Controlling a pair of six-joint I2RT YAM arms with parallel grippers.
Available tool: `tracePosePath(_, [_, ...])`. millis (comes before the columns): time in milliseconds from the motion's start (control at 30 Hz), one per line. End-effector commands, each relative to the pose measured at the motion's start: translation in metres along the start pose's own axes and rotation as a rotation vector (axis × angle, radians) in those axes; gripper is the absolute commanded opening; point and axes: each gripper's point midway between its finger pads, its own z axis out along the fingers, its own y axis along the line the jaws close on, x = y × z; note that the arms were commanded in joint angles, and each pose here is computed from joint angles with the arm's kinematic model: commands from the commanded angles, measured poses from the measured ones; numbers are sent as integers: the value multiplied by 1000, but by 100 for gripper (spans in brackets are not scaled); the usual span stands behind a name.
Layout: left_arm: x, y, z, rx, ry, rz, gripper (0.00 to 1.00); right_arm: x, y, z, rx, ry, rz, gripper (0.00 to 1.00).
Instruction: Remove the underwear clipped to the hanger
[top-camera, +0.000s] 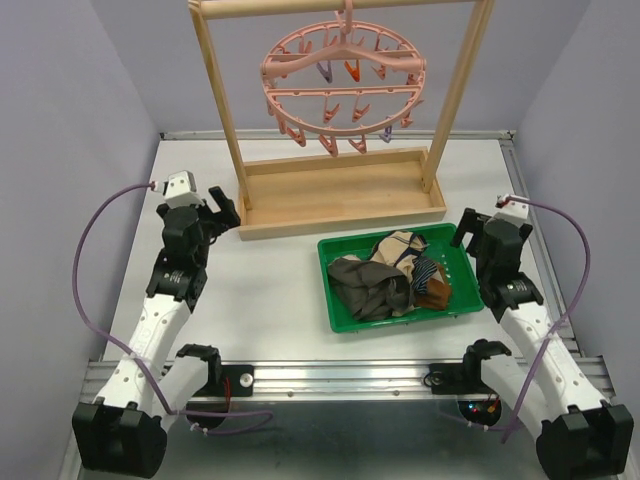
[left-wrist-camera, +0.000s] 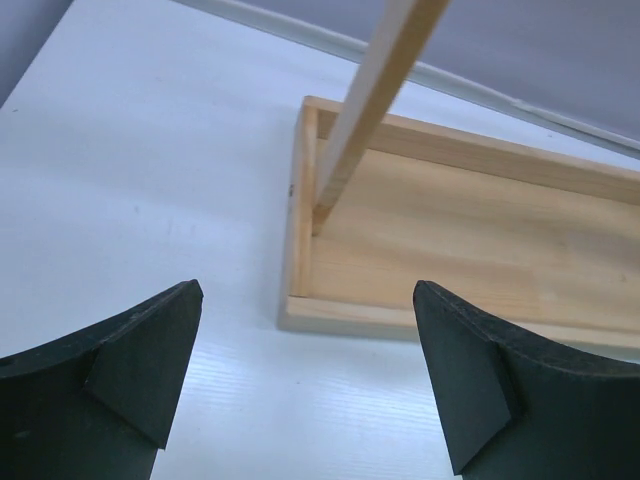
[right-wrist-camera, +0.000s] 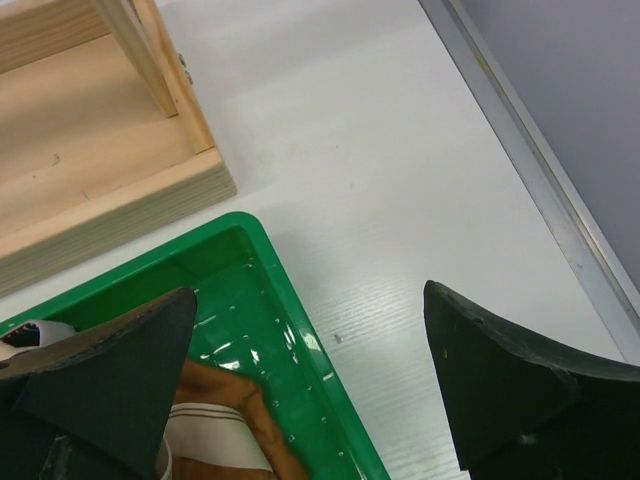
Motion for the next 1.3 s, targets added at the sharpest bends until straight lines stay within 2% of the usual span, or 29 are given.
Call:
tracePosePath(0, [-4, 41, 6, -111, -38, 22, 99, -38, 6, 14, 2, -24, 13, 100])
tracePosePath(100, [-1, 64, 4, -175, -42, 55, 99, -45, 10, 30, -39, 14, 8, 100])
tracePosePath(233, [2, 85, -6, -250, -61, 108, 99, -39, 3, 53, -56, 142, -26, 100])
tracePosePath(333, [7, 99, -12, -296, -62, 118, 99, -43, -16, 64, -37, 179, 27, 100])
tracePosePath(567, [-5, 95, -16, -281, -119, 96, 99, -55, -45, 74, 121, 158, 93, 100])
tracePosePath(700, [-5, 93, -17, -270, -124, 98, 99, -52, -76, 75, 302, 155, 74, 100])
tracePosePath(1267, [-5, 91, -17, -251, -126, 110, 99, -36, -75, 72, 303, 171, 112, 100])
